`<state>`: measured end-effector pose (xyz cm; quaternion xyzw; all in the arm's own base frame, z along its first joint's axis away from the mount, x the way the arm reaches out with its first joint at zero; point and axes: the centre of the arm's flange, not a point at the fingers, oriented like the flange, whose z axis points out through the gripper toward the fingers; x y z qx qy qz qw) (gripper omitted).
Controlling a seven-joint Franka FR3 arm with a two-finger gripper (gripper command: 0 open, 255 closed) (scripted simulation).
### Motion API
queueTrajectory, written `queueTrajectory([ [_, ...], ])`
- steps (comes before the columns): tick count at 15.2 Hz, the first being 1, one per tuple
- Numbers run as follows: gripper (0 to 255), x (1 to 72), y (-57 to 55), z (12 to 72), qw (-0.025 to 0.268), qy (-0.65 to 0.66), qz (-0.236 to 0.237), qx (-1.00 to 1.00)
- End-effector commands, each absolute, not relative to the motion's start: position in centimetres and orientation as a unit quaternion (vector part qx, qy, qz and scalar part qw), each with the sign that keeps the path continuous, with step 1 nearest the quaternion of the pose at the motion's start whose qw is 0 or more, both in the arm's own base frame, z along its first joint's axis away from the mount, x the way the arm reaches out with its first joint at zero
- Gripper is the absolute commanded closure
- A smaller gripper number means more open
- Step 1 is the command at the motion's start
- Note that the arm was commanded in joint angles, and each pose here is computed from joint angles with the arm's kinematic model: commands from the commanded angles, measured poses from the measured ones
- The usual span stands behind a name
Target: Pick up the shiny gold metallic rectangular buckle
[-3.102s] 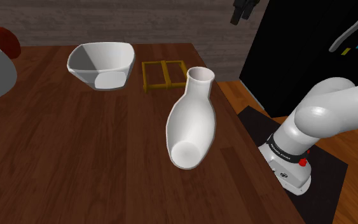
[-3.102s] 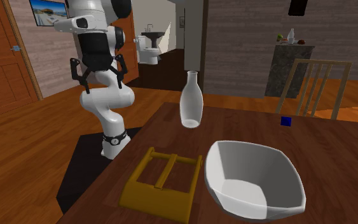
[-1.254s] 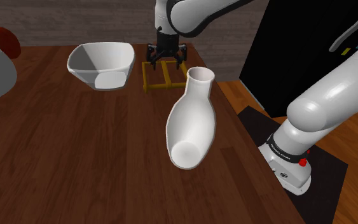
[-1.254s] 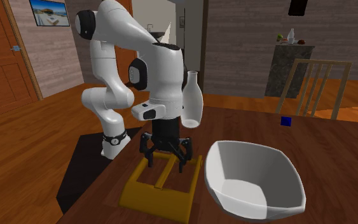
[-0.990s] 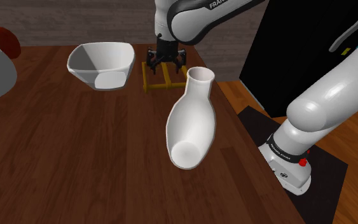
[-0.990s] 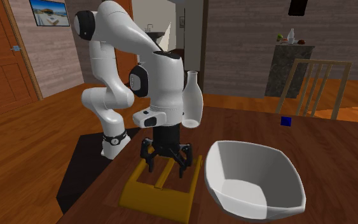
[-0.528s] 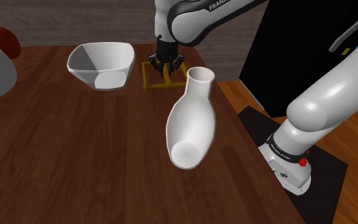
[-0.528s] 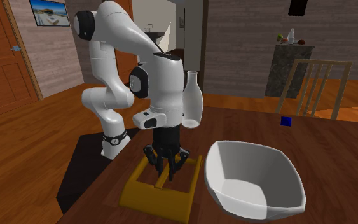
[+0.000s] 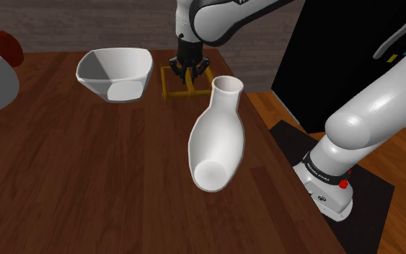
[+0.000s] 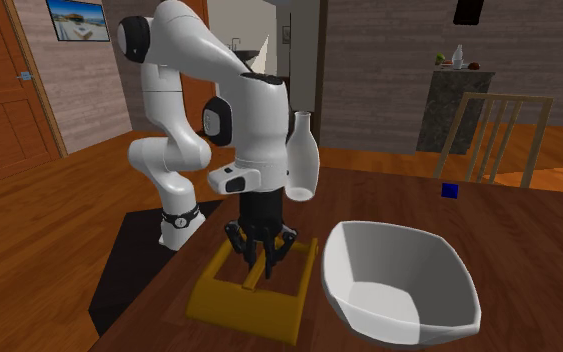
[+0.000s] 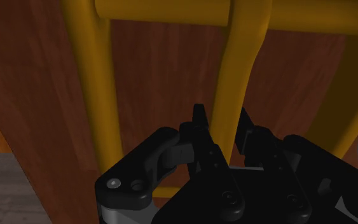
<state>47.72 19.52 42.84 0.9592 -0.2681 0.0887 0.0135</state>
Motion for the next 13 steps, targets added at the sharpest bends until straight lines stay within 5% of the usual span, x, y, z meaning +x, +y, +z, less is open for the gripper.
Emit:
queueTrajectory([
  [1,255,47.8,19.6,43.9,0.013,-0.268,0.089,0.959],
  [13,255,47.8,19.6,49.3,0.013,-0.268,0.089,0.959],
])
